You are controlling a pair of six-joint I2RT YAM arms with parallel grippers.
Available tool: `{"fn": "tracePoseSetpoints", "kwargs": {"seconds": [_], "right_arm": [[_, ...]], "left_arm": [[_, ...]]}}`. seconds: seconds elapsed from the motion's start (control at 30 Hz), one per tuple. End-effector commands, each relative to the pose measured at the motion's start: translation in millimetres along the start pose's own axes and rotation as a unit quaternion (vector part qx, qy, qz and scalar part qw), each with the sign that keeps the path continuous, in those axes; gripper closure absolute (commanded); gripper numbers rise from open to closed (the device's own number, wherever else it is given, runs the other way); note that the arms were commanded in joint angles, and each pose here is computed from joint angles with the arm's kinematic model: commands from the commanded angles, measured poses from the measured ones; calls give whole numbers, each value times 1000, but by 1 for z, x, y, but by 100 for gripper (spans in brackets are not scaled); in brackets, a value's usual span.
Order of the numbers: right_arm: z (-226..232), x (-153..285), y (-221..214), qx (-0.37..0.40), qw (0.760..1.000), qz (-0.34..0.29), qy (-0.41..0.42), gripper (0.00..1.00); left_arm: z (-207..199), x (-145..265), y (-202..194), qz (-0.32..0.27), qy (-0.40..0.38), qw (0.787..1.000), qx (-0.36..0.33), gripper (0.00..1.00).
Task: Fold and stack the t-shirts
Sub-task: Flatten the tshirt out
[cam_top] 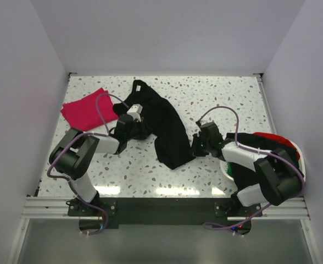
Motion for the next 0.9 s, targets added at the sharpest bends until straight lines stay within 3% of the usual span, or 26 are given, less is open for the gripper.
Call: {"fn": "tracePoseSetpoints", "kwargs": {"seconds": [0.0, 0.03, 0.13, 0.3, 0.5, 0.6, 0.63, 0.87], "right_arm": [[8, 2, 21, 10, 1000, -27, 7, 100], [9, 8, 28, 12, 999, -35, 5, 100], [9, 25, 42, 17, 998, -54, -10, 100], [14, 88, 80, 33, 989, -138, -31, 100], [20, 131, 91, 41, 984, -168, -31, 100], [23, 117, 78, 38, 988, -152, -13, 80], [22, 111, 73, 36, 989, -145, -10, 67], [9, 56, 27, 26, 998, -64, -12, 43]], "left_arm": [[-27, 3, 17, -27, -52, 998, -4, 88], [-30, 5, 21, -31, -54, 998, -8, 99], [-44, 20, 34, -46, -64, 997, -20, 100], [-77, 69, 68, -105, -88, 990, -41, 100], [-108, 127, 84, -144, -129, 980, -53, 100], [-115, 144, 82, -153, -151, 976, -44, 100], [-106, 143, 76, -151, -143, 977, -40, 100], [-1, 130, 71, -178, 7, 984, 14, 100]]}}
Point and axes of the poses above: each gripper's point midway between its finger pads, its own x axis back along the fingers, its own z axis along the line the jaws close on, y = z × x, the point moved 1 cm from there along x, back along the fingers, and after that the axes turned 12 degrees about x, right-handed, at the moved point
